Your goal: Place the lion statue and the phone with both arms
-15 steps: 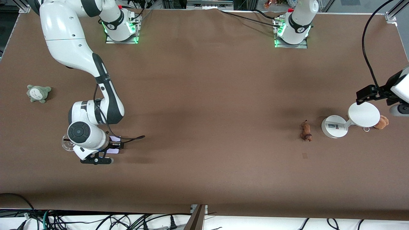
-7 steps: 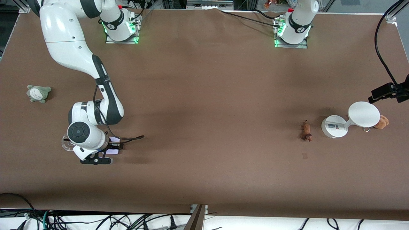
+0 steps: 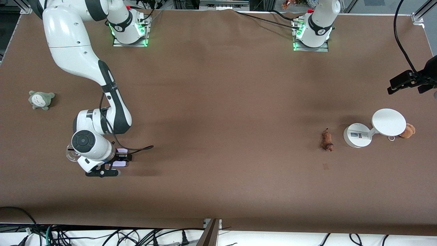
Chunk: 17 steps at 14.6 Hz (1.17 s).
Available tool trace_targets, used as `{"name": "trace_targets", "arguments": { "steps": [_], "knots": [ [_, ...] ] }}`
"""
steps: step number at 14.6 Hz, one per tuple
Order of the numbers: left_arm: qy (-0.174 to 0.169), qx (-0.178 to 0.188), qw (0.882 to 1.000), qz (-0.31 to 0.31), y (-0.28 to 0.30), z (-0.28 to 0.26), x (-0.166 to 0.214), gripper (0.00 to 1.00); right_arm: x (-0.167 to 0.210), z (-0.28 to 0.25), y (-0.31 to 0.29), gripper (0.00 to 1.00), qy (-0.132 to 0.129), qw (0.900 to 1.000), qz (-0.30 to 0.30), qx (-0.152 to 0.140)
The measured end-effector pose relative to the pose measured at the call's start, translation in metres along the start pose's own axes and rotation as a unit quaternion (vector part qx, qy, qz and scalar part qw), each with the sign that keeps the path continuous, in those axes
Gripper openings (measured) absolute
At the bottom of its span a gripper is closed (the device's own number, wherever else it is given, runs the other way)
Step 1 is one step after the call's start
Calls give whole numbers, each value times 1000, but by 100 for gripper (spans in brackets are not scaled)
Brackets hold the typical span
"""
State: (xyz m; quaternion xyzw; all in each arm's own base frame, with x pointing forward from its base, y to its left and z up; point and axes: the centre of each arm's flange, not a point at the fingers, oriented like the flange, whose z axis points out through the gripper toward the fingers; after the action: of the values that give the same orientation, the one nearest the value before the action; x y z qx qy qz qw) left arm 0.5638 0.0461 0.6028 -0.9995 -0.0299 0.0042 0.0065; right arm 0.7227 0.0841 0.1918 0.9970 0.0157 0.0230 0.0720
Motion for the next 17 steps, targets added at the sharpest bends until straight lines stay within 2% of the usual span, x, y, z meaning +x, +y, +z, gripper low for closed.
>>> {"name": "trace_targets", "arguments": {
  "steps": [3,8,12,15,17],
  "knots": [
    [9,0,1000,5,6,9,5,100,8,-30,2,100,12,1000,1,2],
    [10,2,1000,7,10,13,7,100,11,-140,19,100,13,1000,4,5],
    [11,3,1000,3,7,13,8,100,-11,-220,33,100,-20,1000,-3,15],
    [7,3,1000,4,8,17,10,100,-48,-293,45,100,-69,997,5,35],
    [6,3,1000,4,8,19,11,100,-68,-338,55,100,-68,997,7,40]
  ]
}}
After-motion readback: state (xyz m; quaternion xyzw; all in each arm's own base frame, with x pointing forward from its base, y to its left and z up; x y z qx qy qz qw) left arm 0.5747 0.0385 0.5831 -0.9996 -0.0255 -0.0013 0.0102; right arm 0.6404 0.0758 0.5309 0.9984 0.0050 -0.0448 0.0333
